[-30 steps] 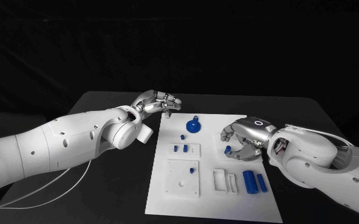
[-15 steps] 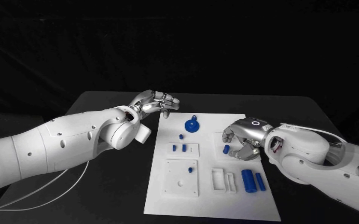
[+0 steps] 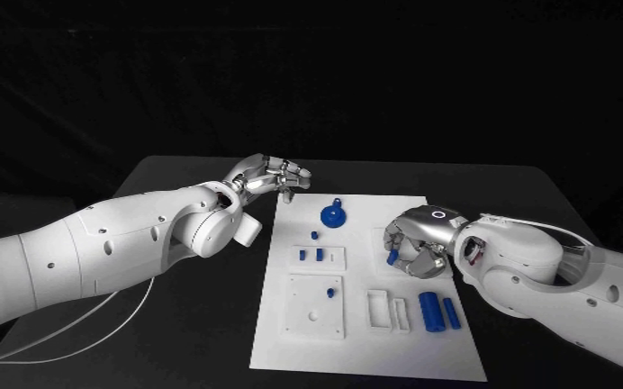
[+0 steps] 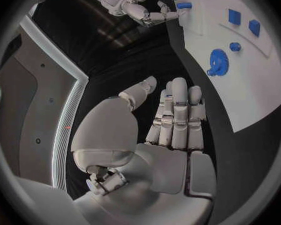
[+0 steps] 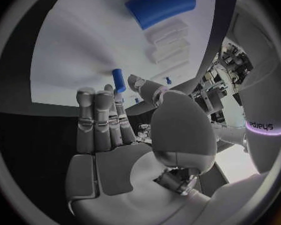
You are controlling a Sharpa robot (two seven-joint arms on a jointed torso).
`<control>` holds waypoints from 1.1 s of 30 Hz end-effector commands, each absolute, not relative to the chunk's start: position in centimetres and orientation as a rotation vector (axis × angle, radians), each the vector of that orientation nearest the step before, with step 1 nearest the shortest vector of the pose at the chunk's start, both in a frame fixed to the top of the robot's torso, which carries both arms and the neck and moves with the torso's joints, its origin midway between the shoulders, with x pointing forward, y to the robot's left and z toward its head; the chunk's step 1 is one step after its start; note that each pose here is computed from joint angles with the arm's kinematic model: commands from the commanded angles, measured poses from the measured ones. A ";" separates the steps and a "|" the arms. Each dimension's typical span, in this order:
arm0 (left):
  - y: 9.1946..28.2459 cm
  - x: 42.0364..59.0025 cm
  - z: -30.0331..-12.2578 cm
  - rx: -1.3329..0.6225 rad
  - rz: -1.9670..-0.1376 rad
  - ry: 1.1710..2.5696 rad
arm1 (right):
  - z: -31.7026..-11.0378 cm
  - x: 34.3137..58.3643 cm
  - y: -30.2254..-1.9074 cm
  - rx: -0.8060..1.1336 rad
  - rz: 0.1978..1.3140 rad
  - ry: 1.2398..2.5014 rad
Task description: Assemble the parts on the task board
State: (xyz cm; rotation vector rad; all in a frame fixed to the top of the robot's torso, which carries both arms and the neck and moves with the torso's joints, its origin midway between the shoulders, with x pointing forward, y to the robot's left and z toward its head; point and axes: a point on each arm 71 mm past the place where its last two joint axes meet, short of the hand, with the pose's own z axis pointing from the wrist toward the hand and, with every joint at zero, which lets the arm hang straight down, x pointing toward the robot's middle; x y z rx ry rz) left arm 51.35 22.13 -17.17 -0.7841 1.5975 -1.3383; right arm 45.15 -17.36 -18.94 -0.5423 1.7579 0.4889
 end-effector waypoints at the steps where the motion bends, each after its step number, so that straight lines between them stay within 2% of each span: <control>1: 21.9 51.3 -17.1 -0.776 -1.356 1.599 | -19.2 45.1 -17.3 -0.570 0.473 1.775; 14: 21.9 51.3 -17.1 -0.776 -1.356 1.599 | -19.4 45.2 -17.0 -0.584 0.461 1.757; 33: 21.9 51.3 -17.1 -0.776 -1.357 1.599 | -18.6 44.9 -16.3 -0.587 0.481 1.649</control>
